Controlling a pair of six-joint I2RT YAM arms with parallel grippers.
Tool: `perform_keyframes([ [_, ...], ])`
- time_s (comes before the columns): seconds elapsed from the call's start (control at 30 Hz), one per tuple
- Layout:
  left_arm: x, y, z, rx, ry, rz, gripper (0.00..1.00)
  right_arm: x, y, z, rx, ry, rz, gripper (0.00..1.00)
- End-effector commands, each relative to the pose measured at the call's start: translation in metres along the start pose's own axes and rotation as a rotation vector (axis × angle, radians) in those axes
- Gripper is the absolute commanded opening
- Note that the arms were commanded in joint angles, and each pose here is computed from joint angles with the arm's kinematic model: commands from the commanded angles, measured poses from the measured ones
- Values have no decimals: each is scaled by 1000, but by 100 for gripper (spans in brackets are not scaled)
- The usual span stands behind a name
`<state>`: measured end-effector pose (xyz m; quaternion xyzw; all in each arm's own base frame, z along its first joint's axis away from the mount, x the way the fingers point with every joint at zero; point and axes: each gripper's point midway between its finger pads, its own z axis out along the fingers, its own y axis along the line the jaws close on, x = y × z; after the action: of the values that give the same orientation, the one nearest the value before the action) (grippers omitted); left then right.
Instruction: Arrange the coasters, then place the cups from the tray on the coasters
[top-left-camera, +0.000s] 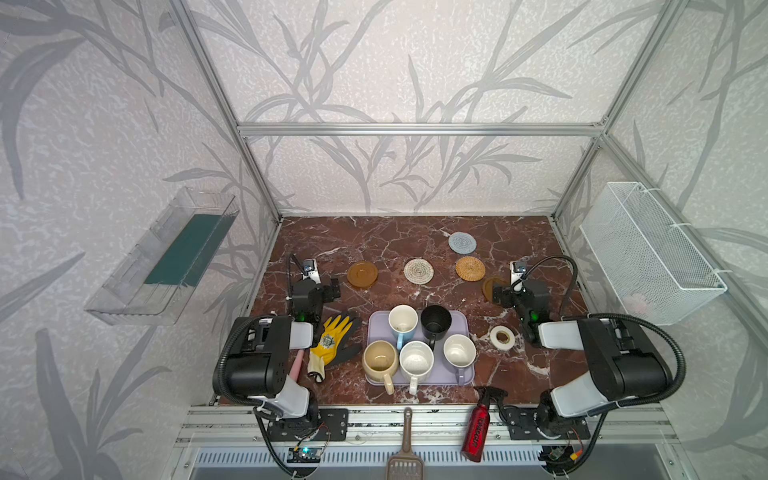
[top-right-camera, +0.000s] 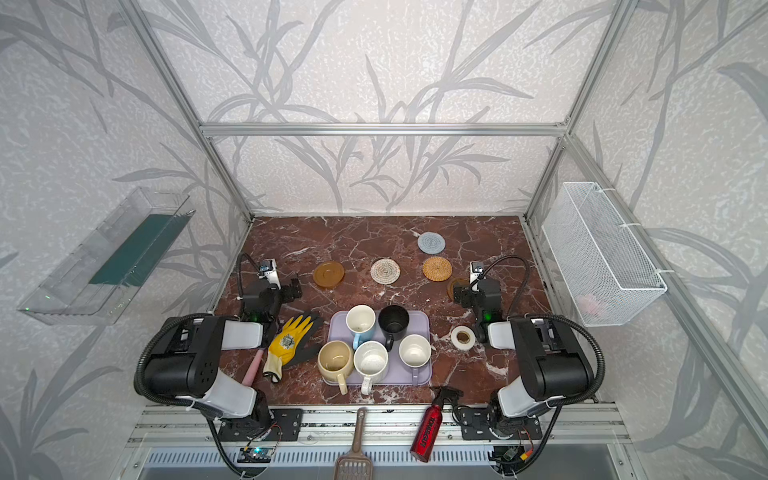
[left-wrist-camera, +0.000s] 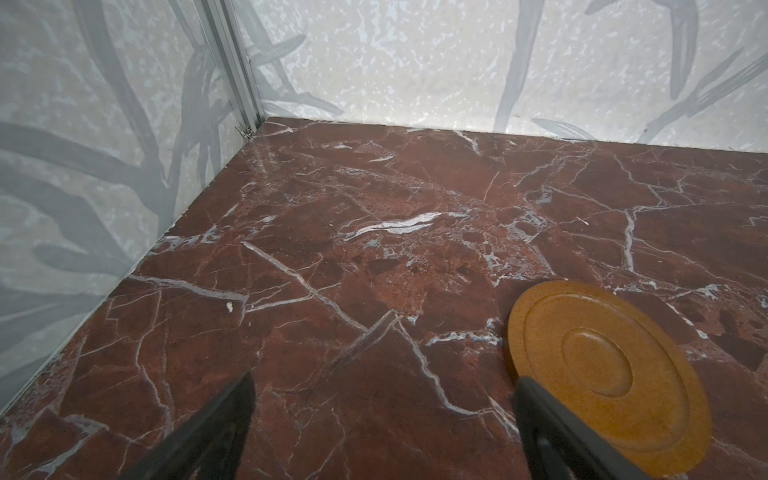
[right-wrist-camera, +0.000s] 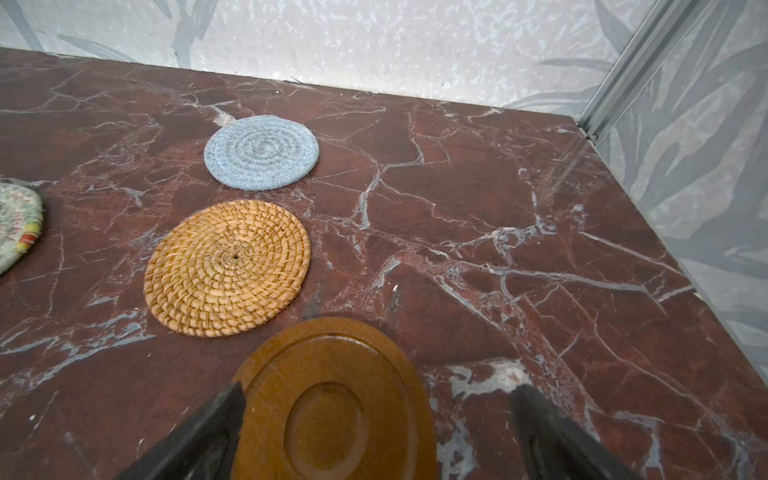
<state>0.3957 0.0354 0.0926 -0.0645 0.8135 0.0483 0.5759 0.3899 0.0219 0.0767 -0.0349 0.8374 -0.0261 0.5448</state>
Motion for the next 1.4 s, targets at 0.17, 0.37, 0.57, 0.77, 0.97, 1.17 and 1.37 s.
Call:
perform_keyframes([
  [0.17,-1,1,0,-7,-13,0,99,-15,1,0,-2,-49,-2,99],
  [0.37,-2,1,0,-8,-14,0,99,-15,1,0,-1,-50,-2,99],
  [0.57,-1,1,0,-7,-13,0,99,-15,1,0,-1,-50,-2,99],
  [0.77,-2,1,0,-7,-15,0,99,-15,1,0,-1,-50,-2,99],
  [0.97,-2,1,0,-7,-14,0,99,-15,1,0,0,-50,-1,99],
  [1.17,-2,1,0,-7,-15,-2,99,-15,1,0,-1,-50,-2,99],
  [1.37,-1,3,1,-18,-12,-5,99,-16,1,1,-1,-51,-2,99],
])
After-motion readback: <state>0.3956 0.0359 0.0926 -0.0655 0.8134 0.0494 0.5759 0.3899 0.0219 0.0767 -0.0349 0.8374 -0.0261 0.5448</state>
